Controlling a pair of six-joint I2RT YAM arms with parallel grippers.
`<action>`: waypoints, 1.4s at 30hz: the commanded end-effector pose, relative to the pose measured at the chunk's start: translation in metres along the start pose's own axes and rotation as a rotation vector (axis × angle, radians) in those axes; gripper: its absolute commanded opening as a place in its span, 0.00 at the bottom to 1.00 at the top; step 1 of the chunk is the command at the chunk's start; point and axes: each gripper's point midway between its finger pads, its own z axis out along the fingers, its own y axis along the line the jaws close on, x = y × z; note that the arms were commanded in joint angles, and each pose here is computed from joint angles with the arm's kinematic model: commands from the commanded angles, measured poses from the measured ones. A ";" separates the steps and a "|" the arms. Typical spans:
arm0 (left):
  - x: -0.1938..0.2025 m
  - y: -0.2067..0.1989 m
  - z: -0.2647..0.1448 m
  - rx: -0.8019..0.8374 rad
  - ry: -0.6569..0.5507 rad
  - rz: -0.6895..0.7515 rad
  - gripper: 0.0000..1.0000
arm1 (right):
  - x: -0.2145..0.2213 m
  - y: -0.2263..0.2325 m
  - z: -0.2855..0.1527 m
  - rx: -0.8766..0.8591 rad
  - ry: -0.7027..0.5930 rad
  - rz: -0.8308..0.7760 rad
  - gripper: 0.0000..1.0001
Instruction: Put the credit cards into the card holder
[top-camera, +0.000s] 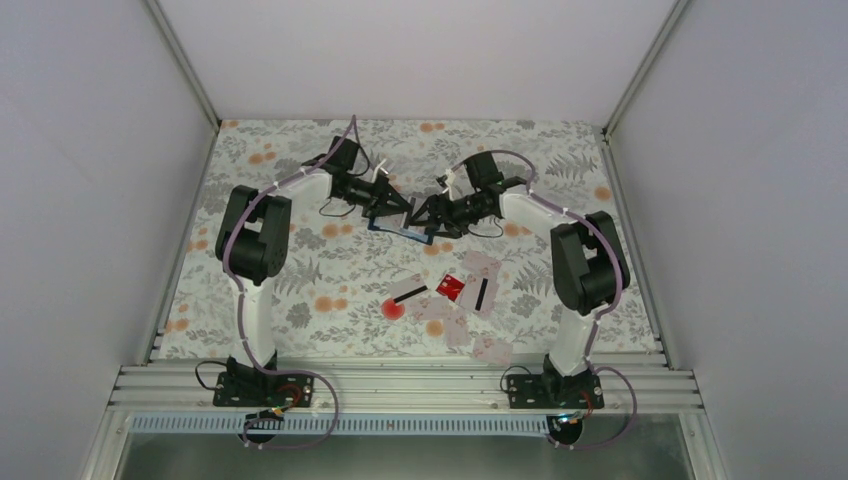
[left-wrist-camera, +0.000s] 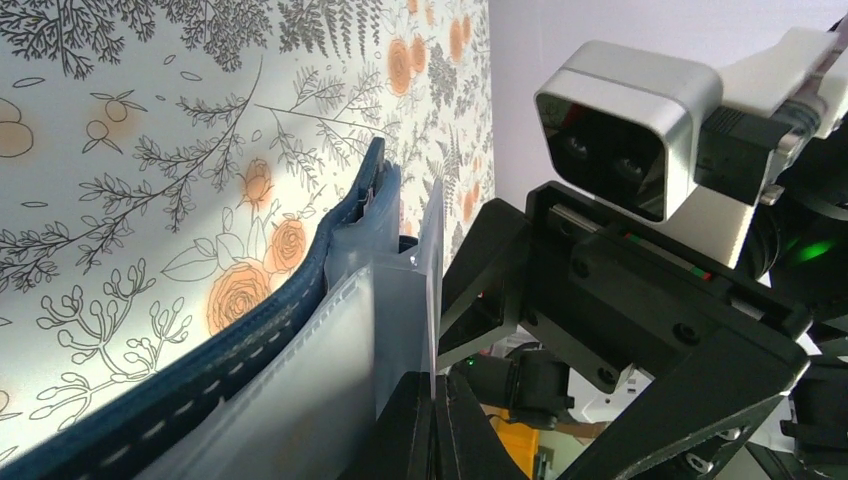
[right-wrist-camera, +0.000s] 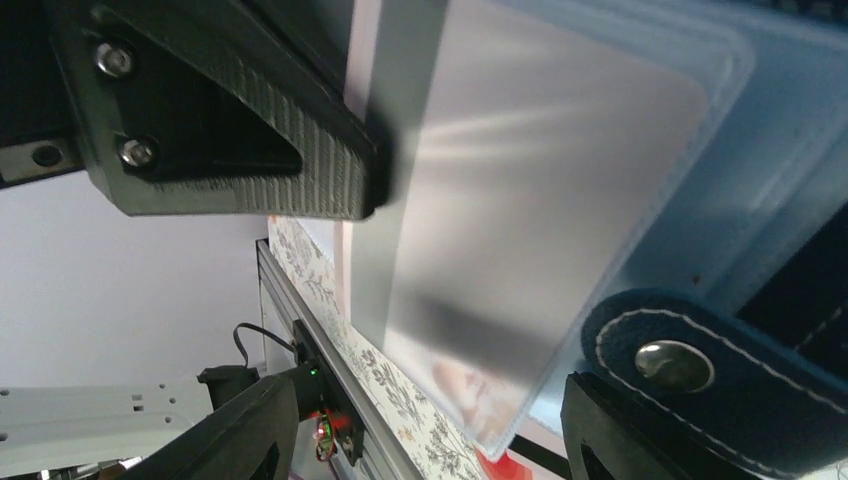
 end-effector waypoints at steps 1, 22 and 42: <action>-0.002 -0.033 -0.008 0.060 0.006 0.051 0.02 | -0.014 0.006 -0.003 -0.011 -0.021 -0.015 0.67; -0.003 -0.043 -0.011 0.074 0.004 0.063 0.02 | -0.036 0.040 -0.013 -0.150 -0.096 -0.051 0.19; 0.010 -0.001 -0.002 0.002 0.007 -0.004 0.32 | -0.026 0.016 -0.002 -0.113 -0.069 0.008 0.04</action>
